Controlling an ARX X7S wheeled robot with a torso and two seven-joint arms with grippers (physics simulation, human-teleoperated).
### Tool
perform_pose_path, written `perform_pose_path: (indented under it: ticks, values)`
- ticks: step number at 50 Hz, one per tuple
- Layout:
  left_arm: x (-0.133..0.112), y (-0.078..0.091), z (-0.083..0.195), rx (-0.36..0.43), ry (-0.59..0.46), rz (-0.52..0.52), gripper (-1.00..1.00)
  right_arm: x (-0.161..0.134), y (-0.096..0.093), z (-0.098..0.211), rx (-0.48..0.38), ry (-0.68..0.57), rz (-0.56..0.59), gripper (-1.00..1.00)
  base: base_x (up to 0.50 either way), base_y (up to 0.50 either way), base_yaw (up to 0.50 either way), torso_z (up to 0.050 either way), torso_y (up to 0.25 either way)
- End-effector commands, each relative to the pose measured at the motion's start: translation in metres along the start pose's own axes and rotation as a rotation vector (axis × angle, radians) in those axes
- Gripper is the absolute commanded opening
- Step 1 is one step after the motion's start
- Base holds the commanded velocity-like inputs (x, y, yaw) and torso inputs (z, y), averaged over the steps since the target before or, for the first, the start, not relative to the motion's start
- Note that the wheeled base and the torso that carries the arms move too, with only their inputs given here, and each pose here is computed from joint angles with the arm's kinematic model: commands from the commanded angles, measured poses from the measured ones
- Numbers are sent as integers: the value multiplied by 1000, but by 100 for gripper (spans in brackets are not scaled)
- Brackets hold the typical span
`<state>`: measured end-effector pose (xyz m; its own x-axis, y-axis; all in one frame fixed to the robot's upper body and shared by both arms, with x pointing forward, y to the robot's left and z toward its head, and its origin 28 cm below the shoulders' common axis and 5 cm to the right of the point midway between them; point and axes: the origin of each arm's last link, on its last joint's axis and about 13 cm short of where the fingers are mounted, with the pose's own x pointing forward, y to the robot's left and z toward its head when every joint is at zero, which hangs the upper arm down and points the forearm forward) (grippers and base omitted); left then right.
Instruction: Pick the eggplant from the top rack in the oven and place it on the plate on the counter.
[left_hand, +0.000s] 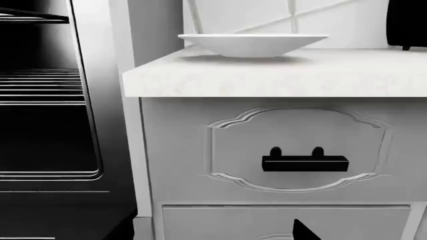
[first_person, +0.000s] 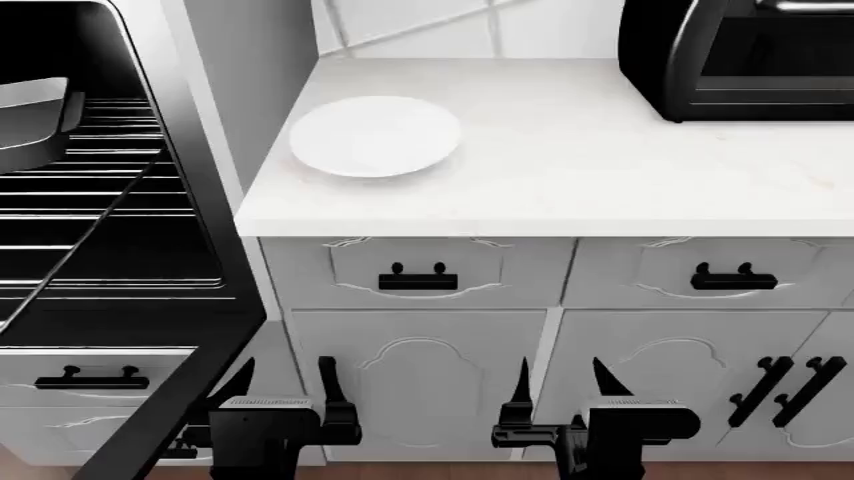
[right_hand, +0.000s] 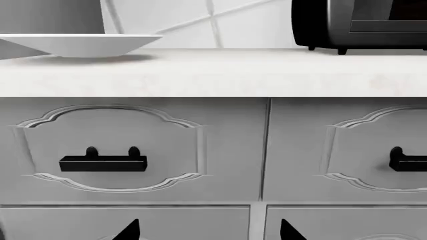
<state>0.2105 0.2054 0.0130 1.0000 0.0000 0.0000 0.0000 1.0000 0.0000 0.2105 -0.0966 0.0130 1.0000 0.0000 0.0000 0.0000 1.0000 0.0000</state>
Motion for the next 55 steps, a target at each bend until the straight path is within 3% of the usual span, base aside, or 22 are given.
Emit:
perform_pose_path:
  ticks: [1,12,41,42,44,46,47,48,49,52,55]
  values:
    - [0,0,1,1,-12,10,100,1,-1,-3,-8,26,-21,100,0,0,0,0,0]
    - [0,0,0,23,-28,-1,100,1,-1,-3,-14,28,-24,100,0,0,0,0,0]
    - [0,1,4,7,-25,11,100,-1,-2,5,-9,-7,-40,100,0,0,0,50,0]
    - [-1,2,10,-15,-51,12,100,-2,-3,7,-4,-12,-46,100,0,0,0,0,0]
    - [-3,3,23,33,-110,16,100,-1,-4,9,9,-14,-54,100,0,0,0,0,0]
    - [-3,4,43,-43,-141,37,100,-1,-3,17,17,-23,-53,100,0,0,0,0,0]
    - [-4,3,53,-42,-163,30,100,-2,-3,26,30,-41,-51,100,0,0,0,0,0]
    - [-4,0,77,-37,-226,3,100,-3,-2,46,96,-63,-36,100,0,0,0,0,0]
    - [-4,-1,83,-43,-239,-4,100,-4,-2,51,84,-75,-38,100,0,0,0,0,0]
    - [-10,-8,141,-111,-341,-45,100,-10,-2,108,102,-173,-11,100,0,0,0,0,0]
    - [-19,-12,183,-124,-421,-71,100,-16,-2,148,91,-241,-22,100,0,0,0,0,0]
